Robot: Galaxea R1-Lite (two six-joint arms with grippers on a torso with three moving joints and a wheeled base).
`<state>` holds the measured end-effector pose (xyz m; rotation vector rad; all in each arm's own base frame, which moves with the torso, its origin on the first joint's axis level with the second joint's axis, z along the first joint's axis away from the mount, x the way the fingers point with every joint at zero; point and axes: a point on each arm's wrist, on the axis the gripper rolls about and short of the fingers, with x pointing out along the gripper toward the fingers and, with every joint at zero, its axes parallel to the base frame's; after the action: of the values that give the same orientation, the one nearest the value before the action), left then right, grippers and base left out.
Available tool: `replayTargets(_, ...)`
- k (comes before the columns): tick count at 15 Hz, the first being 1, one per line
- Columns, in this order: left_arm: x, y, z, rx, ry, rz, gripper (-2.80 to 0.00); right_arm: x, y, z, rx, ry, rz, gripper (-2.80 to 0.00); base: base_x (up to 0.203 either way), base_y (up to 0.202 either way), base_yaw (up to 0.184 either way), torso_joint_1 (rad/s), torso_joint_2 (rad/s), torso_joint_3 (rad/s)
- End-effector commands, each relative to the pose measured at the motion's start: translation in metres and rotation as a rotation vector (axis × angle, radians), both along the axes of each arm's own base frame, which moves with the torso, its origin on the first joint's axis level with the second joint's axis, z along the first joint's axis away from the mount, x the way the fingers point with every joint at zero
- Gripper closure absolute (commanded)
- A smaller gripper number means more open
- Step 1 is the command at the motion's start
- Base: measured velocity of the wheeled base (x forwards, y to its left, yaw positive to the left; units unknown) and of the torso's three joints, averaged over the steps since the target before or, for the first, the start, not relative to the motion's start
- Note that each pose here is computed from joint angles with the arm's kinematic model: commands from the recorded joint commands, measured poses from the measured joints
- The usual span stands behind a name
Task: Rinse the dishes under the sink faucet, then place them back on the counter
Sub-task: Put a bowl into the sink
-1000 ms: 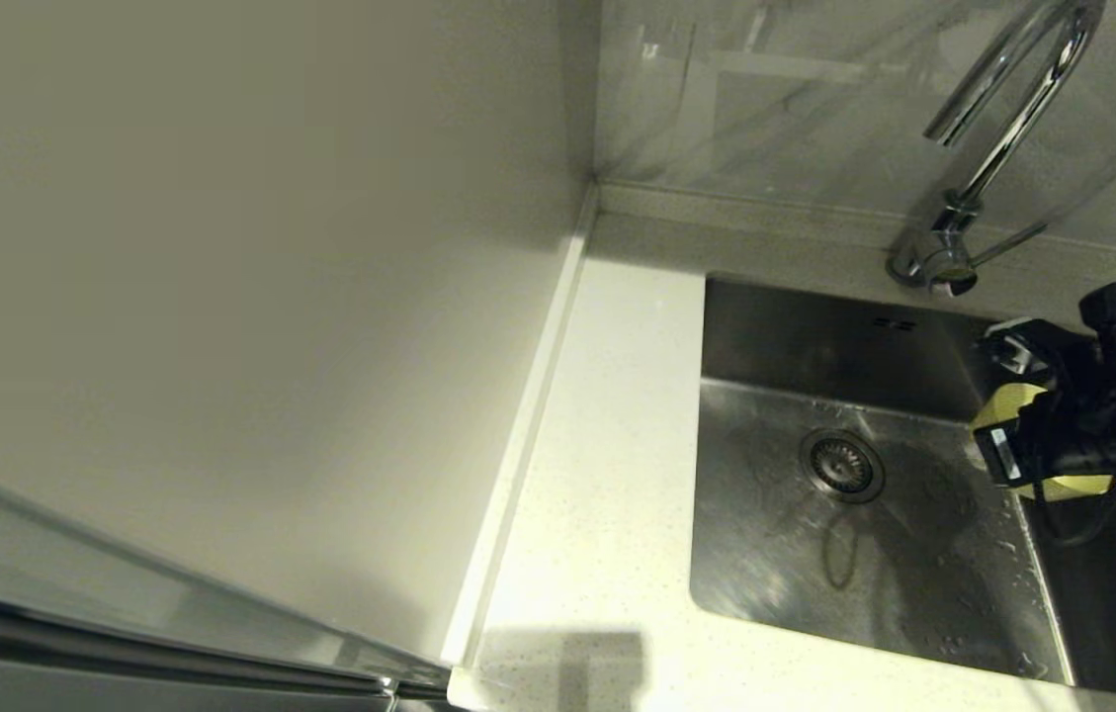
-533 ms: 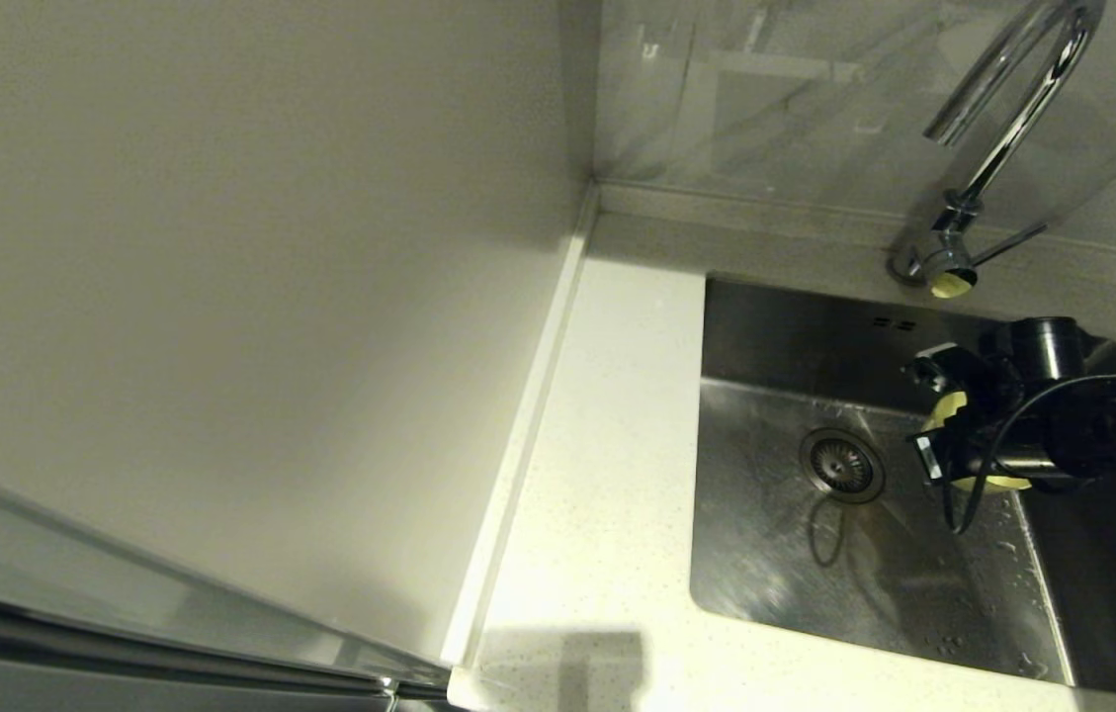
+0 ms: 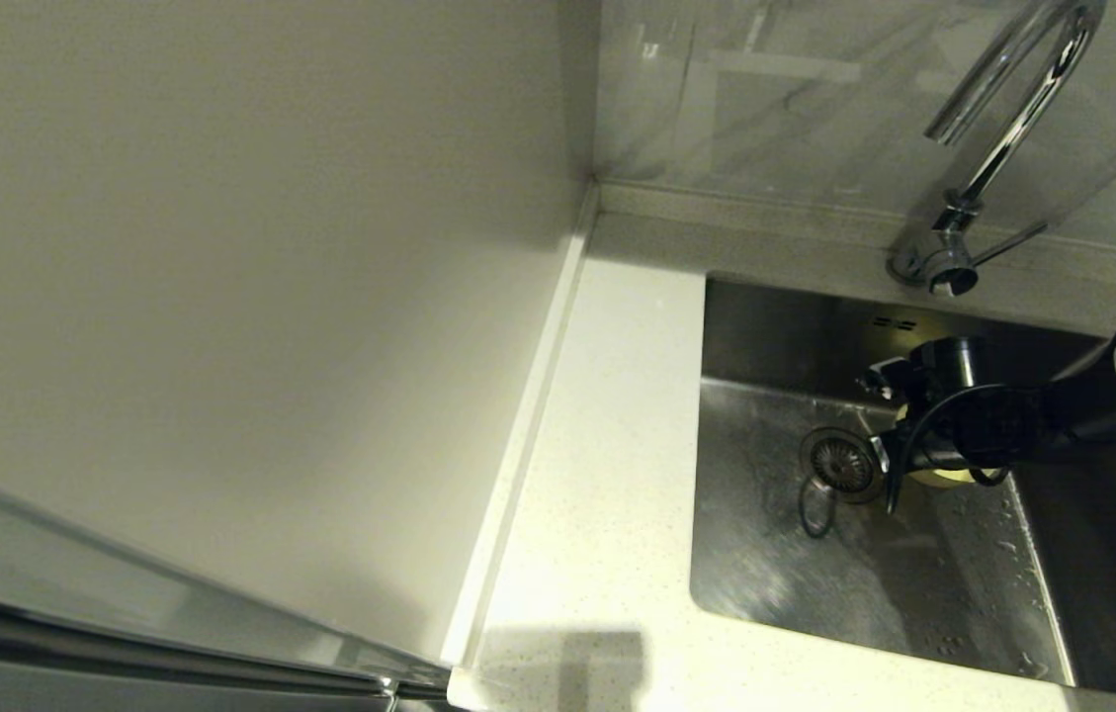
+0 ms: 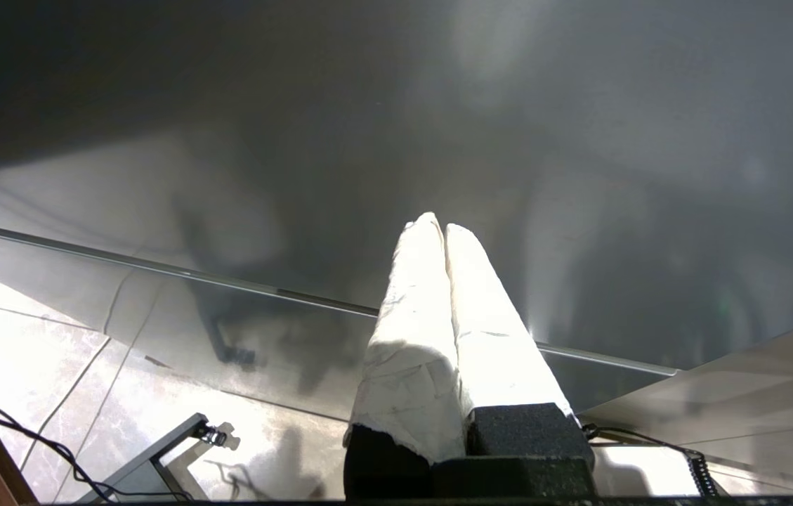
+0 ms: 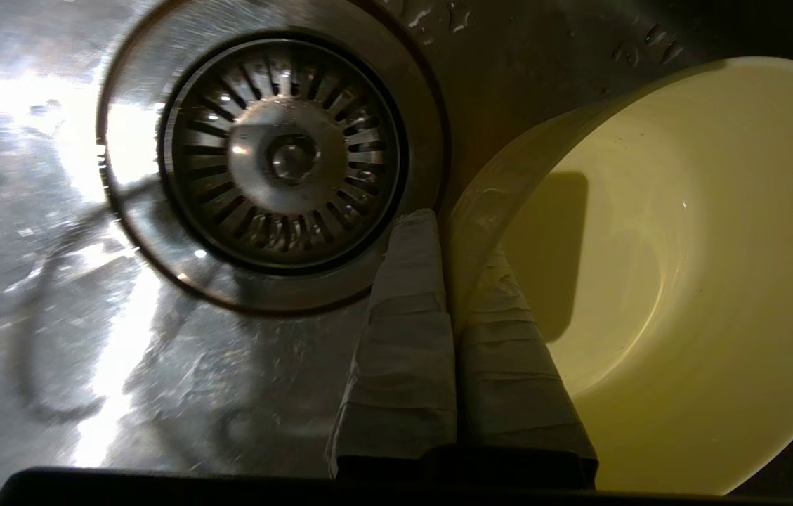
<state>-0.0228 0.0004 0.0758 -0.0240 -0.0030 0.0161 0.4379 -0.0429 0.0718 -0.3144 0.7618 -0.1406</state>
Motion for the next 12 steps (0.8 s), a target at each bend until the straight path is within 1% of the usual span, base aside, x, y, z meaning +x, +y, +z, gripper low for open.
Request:
replayTargets(1, 0.0, 0.0, 0.0, -0.001, -0.003, -0.001, 0.0, 0.009, -0.002, -0.021, -0.016, 0.033, -0.013, 0.0, 0.0, 0.0, 0.0, 0.0, 0.0, 0.0)
replayTargets(2, 0.0, 0.0, 0.0, -0.001, -0.003, 0.0, 0.0, 0.01, -0.002, -0.023, -0.02, 0.038, -0.015, -0.87, 0.0, 0.0, 0.0, 0.0, 0.0, 0.0)
replayTargets(3, 0.0, 0.0, 0.0, -0.001, -0.003, 0.001, 0.0, 0.011, -0.002, -0.024, -0.02, 0.038, -0.015, -2.8, 0.0, 0.0, 0.0, 0.0, 0.0, 0.0)
replayTargets(6, 0.0, 0.0, 0.0, -0.001, -0.003, -0.001, 0.0, 0.012, -0.003, -0.017, -0.022, 0.016, -0.026, -2.8, 0.0, 0.0, 0.0, 0.0, 0.0, 0.0)
replayTargets(8, 0.0, 0.0, 0.0, -0.001, -0.003, -0.002, 0.0, 0.009, -0.007, -0.001, -0.039, -0.015, -0.055, -2.8, 0.0, 0.0, 0.0, 0.0, 0.0, 0.0)
replayTargets(9, 0.0, 0.0, 0.0, -0.001, -0.003, 0.0, 0.0, 0.002, -0.008, 0.018, -0.047, -0.048, -0.074, -2.8, 0.0, 0.0, 0.0, 0.0, 0.0, 0.0)
replayTargets(10, 0.0, 0.0, 0.0, -0.001, -0.003, -0.001, 0.0, -0.01, -0.008, 0.043, -0.047, -0.095, -0.097, -2.8, 0.0, 0.0, 0.0, 0.0, 0.0, 0.0)
replayTargets(11, 0.0, 0.0, 0.0, -0.001, -0.003, 0.001, 0.0, -0.026, -0.009, 0.071, -0.04, -0.148, -0.122, -2.8, 0.0, 0.0, 0.0, 0.0, 0.0, 0.0)
replayTargets(12, 0.0, 0.0, 0.0, -0.001, -0.003, 0.001, 0.0, -0.049, -0.012, 0.108, -0.035, -0.221, -0.15, -2.8, 0.0, 0.0, 0.0, 0.0, 0.0, 0.0)
